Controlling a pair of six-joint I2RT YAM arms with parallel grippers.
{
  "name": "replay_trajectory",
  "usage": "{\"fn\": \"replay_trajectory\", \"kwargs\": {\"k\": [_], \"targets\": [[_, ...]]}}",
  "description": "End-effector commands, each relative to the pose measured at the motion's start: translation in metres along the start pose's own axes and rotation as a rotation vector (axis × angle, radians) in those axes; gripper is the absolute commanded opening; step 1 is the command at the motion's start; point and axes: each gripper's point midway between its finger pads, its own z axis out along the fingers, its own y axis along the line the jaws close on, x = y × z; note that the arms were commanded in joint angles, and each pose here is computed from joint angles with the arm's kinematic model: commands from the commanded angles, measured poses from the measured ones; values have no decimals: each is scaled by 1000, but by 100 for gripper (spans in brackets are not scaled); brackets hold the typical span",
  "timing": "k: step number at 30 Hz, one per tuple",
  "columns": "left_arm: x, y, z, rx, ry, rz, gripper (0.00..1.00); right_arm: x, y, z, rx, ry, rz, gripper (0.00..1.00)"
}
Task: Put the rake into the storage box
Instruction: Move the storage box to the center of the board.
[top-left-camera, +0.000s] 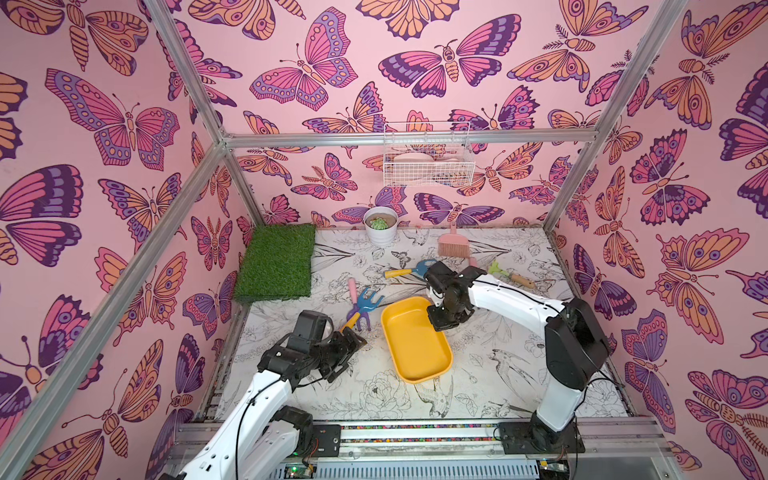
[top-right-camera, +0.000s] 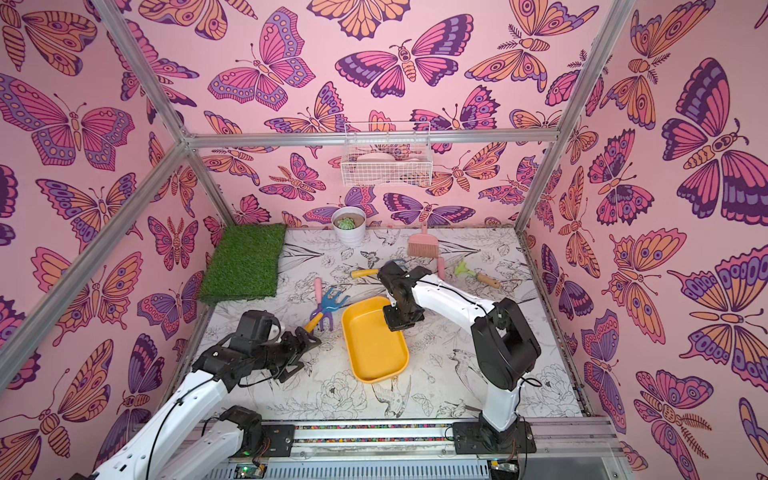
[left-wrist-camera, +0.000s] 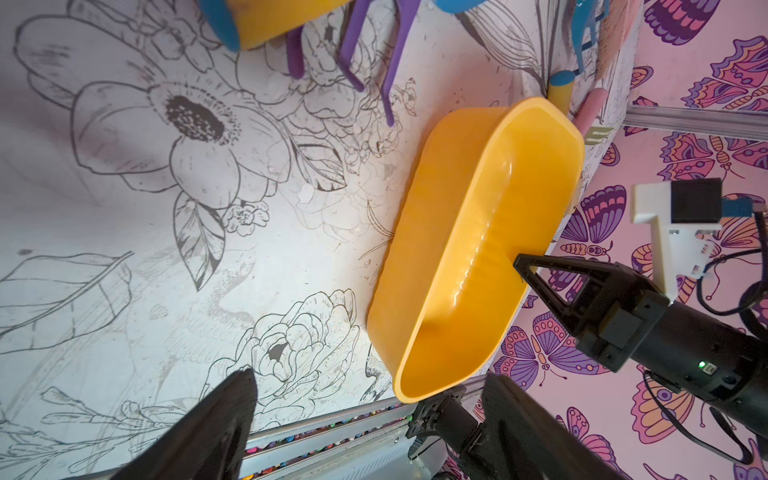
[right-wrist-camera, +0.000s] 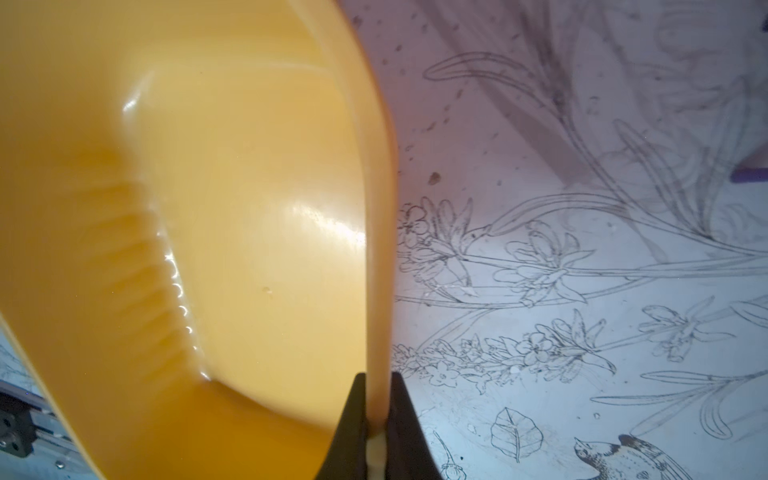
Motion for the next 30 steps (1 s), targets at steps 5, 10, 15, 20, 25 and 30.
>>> {"fn": "replay_trajectory", "kwargs": {"k": [5, 10, 15, 20, 25, 30], "targets": [[-12, -20, -5, 19, -6, 84, 91, -7, -19, -6, -24, -27, 112, 0], [-19, -26, -7, 11, -9, 121, 91, -6, -21, 1, -25, -6, 114, 0], [-24, -28, -7, -23, 2, 162, 90, -6, -26, 3, -17, -4, 112, 26], [-29, -33, -7, -40, -1, 191, 90, -11, -30, -12, -3, -60, 120, 58], [-36, -38, -6, -51, -11, 215, 89, -23, -41, -42, 33, -151, 129, 61], [-47, -45, -9, -65, -45, 249, 89, -43, -83, -77, 210, -276, 202, 64]]}}
